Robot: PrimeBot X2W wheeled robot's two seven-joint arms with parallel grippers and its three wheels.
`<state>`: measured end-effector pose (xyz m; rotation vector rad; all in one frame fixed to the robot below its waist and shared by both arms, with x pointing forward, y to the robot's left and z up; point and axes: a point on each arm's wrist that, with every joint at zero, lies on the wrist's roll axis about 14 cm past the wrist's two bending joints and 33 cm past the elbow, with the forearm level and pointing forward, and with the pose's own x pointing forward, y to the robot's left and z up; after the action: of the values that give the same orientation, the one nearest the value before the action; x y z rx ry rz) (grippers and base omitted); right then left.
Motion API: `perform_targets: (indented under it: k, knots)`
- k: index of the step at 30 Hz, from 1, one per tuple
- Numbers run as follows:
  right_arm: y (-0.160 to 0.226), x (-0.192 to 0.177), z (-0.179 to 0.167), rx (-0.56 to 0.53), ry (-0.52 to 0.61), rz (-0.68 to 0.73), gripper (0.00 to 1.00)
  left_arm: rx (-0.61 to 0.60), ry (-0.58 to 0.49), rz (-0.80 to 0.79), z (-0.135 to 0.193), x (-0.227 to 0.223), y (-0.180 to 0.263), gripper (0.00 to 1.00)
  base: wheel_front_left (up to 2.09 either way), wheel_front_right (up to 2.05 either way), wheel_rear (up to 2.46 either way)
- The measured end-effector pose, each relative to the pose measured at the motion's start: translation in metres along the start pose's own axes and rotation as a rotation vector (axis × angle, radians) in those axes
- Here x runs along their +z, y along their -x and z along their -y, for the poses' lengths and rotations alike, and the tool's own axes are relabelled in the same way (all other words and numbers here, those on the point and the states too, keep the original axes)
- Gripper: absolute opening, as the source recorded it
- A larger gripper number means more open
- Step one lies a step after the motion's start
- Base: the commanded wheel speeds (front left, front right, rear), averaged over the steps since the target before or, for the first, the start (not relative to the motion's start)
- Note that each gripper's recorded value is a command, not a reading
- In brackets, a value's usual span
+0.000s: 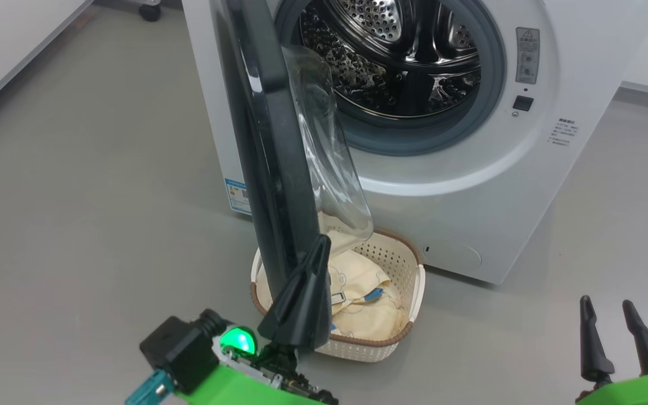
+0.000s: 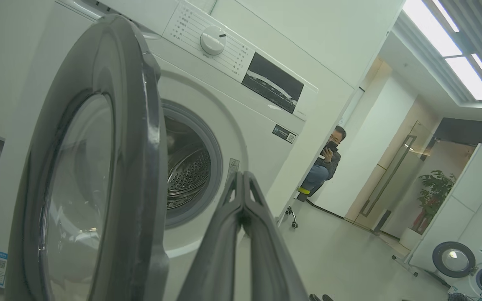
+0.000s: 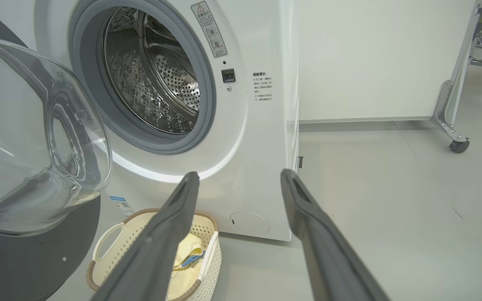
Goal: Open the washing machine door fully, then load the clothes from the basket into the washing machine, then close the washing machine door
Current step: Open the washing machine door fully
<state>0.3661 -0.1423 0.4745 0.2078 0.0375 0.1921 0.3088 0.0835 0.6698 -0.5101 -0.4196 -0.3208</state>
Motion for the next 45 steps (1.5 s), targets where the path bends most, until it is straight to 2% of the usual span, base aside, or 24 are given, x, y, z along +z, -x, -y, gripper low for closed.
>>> perform_targets:
  k: [14,29,45]
  knots:
    - [-0.001,-0.009,0.001,-0.007,-0.012,-0.026,1.00,0.082,0.147,-0.237,-0.008,-0.070,0.013,0.00,0.00,0.00,0.00]
    - [-0.014,-0.027,0.013,-0.041,-0.032,-0.073,1.00,0.121,0.164,-0.377,-0.022,-0.120,0.005,0.00,0.00,0.00,0.00]
    - [-0.038,-0.038,-0.005,0.021,-0.049,-0.094,1.00,0.240,0.128,-0.364,-0.050,-0.122,0.011,0.00,0.00,0.00,0.00]
